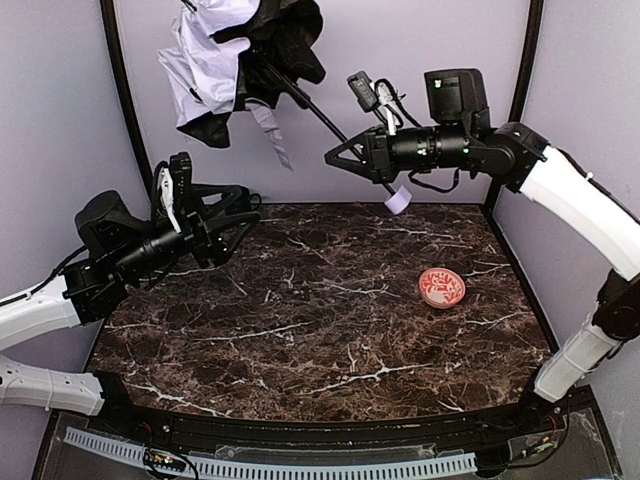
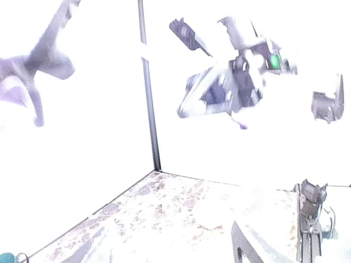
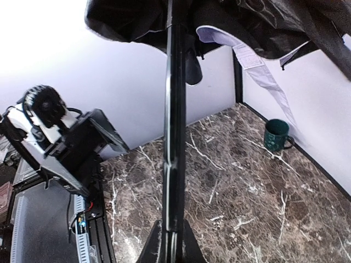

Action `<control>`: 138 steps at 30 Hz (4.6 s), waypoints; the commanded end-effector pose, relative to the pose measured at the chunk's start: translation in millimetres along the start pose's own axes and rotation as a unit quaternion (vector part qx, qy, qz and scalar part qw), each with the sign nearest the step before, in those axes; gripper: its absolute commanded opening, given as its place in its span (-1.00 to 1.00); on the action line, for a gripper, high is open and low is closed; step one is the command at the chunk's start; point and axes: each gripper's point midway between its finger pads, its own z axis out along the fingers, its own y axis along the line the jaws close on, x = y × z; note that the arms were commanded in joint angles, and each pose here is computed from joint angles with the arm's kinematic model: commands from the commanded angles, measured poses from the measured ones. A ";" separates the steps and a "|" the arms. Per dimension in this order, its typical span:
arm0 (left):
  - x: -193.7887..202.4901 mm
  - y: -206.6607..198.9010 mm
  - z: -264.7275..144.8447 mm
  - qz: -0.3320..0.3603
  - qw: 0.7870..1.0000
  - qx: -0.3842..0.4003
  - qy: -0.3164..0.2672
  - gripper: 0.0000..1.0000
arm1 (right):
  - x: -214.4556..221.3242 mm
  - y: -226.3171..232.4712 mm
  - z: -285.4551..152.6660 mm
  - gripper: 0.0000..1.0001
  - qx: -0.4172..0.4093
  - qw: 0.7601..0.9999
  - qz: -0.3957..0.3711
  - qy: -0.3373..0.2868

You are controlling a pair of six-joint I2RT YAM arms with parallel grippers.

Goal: Put away the umbrella

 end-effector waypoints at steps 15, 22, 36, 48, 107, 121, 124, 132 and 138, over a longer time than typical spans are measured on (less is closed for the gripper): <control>-29.2 30.6 0.9 0.044 0.994 -0.055 -0.080 0.71 | -45.5 110.8 -103.6 -1.00 -0.185 0.969 -0.141 -0.080; -18.7 34.7 4.6 0.058 0.994 -0.064 -0.067 0.42 | -47.1 119.0 -110.4 -1.00 -0.203 0.964 -0.151 -0.087; -9.2 15.1 0.7 0.048 0.998 -0.011 -0.050 -0.44 | -54.8 115.7 -111.6 -1.00 -0.190 0.963 -0.164 -0.100; 20.1 8.0 -32.1 0.094 0.995 0.022 0.010 -1.00 | -60.0 98.6 -125.9 -1.00 -0.128 0.975 -0.158 -0.094; 258.0 153.7 16.0 0.243 0.942 -0.006 0.231 -1.00 | 359.4 -30.1 -4.9 -0.06 -0.139 0.875 0.083 0.455; 280.7 202.4 46.6 0.253 0.929 -0.115 0.244 -1.00 | 282.0 -72.9 36.5 0.08 -0.013 0.940 0.043 0.339; 280.4 213.0 53.3 0.253 0.924 -0.128 0.256 -1.00 | 255.4 -65.9 47.1 0.08 0.001 0.956 0.026 0.293; 236.1 284.0 42.4 0.203 0.886 -0.318 0.271 0.55 | 189.5 -24.0 123.3 0.12 -0.028 0.990 0.012 0.137; 171.1 321.1 15.6 0.154 0.842 -0.406 0.320 0.76 | 218.4 -21.9 125.3 0.14 -0.003 0.980 0.012 0.196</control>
